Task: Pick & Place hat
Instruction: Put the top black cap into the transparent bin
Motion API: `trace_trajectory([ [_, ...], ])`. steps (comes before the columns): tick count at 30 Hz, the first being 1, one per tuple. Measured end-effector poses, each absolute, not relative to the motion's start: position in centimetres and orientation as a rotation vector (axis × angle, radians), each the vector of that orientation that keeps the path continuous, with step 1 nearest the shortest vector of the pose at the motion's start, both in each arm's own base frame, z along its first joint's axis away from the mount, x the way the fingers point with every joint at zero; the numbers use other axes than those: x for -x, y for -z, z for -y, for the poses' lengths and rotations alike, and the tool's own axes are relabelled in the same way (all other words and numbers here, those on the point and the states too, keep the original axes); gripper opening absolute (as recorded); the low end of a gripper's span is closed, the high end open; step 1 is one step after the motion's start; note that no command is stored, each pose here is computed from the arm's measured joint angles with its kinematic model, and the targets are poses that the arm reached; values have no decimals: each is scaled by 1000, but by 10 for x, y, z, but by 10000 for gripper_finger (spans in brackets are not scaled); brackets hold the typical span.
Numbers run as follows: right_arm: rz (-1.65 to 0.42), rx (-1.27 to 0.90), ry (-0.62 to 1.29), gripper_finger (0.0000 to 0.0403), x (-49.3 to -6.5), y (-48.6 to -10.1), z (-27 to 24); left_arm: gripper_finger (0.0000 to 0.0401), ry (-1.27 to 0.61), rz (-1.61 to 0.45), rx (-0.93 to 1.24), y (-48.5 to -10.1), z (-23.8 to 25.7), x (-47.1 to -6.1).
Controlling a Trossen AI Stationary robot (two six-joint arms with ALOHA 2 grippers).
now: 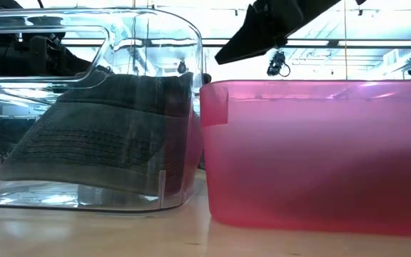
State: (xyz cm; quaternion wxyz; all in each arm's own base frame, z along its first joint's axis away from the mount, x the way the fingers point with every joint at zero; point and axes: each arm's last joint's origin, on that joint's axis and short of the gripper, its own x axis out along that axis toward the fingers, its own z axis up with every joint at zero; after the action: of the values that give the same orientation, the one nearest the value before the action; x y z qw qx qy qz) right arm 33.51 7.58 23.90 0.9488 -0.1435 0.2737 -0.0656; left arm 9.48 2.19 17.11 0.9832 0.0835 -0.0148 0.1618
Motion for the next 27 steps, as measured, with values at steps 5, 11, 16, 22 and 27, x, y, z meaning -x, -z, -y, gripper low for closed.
trace_trajectory([
  [5, -579, 316, 169, 150, -338, -238, -59, 133, -325, 30, -168, -171, -22, -95],
  [11, -622, 297, 257, 150, -340, -236, -27, 133, -326, 30, -168, -171, -22, -95],
  [16, -648, 268, 343, 150, -341, -235, 4, 133, -325, 30, -168, -171, -22, -95],
  [22, -675, 275, 391, 150, -340, -233, 33, 133, -326, 30, -168, -171, -22, -95],
  [27, -686, 262, 467, 150, -337, -233, 57, 133, -325, 30, -168, -171, -22, -95],
])
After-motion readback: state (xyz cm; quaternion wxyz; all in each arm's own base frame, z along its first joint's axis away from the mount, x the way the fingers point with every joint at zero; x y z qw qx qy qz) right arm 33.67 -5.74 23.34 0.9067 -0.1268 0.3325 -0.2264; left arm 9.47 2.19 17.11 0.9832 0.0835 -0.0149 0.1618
